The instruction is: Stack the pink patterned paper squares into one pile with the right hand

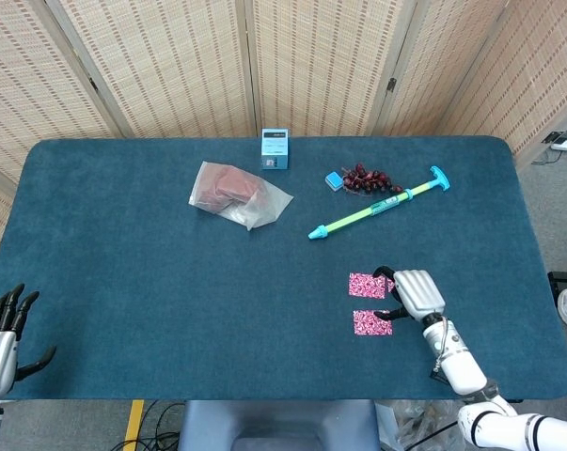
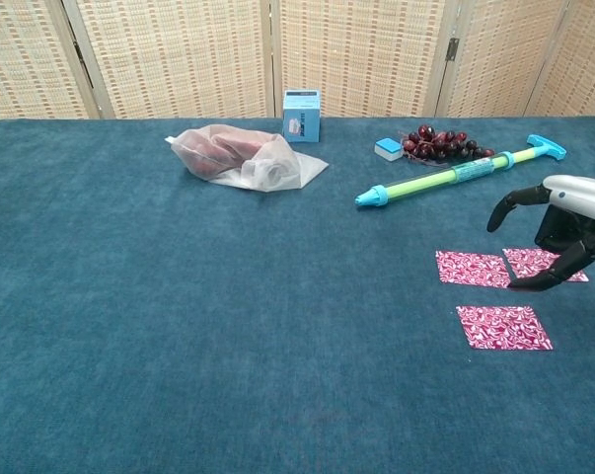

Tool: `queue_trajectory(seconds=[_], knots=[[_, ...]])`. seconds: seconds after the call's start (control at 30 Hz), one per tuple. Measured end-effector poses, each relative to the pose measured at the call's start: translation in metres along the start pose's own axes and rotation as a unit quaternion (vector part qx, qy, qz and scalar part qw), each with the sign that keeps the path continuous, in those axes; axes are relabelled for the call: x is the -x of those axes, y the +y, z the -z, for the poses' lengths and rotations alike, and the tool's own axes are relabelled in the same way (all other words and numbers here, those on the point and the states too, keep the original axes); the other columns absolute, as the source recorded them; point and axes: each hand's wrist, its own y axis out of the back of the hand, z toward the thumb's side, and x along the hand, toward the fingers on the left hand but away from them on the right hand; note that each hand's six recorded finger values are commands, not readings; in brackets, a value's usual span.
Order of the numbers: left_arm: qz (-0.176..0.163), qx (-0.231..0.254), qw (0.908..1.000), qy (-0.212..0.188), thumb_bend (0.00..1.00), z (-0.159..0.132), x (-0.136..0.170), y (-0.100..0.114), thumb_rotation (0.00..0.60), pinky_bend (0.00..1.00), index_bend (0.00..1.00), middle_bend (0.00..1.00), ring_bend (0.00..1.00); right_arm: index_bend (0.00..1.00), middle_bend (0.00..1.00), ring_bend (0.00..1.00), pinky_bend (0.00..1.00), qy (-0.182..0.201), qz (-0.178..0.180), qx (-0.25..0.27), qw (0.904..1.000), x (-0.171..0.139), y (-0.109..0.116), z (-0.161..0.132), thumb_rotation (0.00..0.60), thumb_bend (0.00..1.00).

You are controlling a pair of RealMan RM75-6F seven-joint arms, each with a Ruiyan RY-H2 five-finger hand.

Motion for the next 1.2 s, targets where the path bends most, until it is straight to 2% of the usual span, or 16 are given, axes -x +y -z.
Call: queue_trajectory(seconds=[0.1,0.23,0.4,0.7,1.2], knots=[[0.001,0.0,1.0,-0.002,0.26,-0.001,0.0,0.0,0.6,0.11,0.13,0.05,0.04,0.31,1.0,1.0,1.0,-0.002,0.006,-0.003,1.0,-0.001,0.002,0.001,0.478,0.0],[0.001,0.0,1.0,-0.004,0.26,-0.003,-0.001,-0.001,0.6,0.11,0.13,0.05,0.04,0.31,1.0,1.0,1.0,-0.008,0.015,-0.023,0.9996,0.001,0.002,0.001,0.524,0.02],[0.001,0.0,1.0,-0.006,0.26,-0.004,-0.002,-0.001,0.6,0.11,0.13,0.05,0.04,0.32,1.0,1.0,1.0,-0.018,0.017,-0.028,0.9993,0.008,0.0,0.004,0.6,0.16],[0.003,-0.001,1.0,-0.001,0.26,-0.001,-0.001,-0.002,0.6,0.11,0.13,0.05,0.04,0.33,1.0,1.0,1.0,-0.034,-0.005,-0.033,0.9988,0.03,-0.016,0.006,0.6,0.18],[0.005,-0.001,1.0,0.005,0.26,0.004,-0.001,-0.004,0.6,0.11,0.13,0.05,0.04,0.33,1.0,1.0,1.0,-0.045,-0.025,-0.038,0.998,0.045,-0.026,0.0,0.6,0.24]])
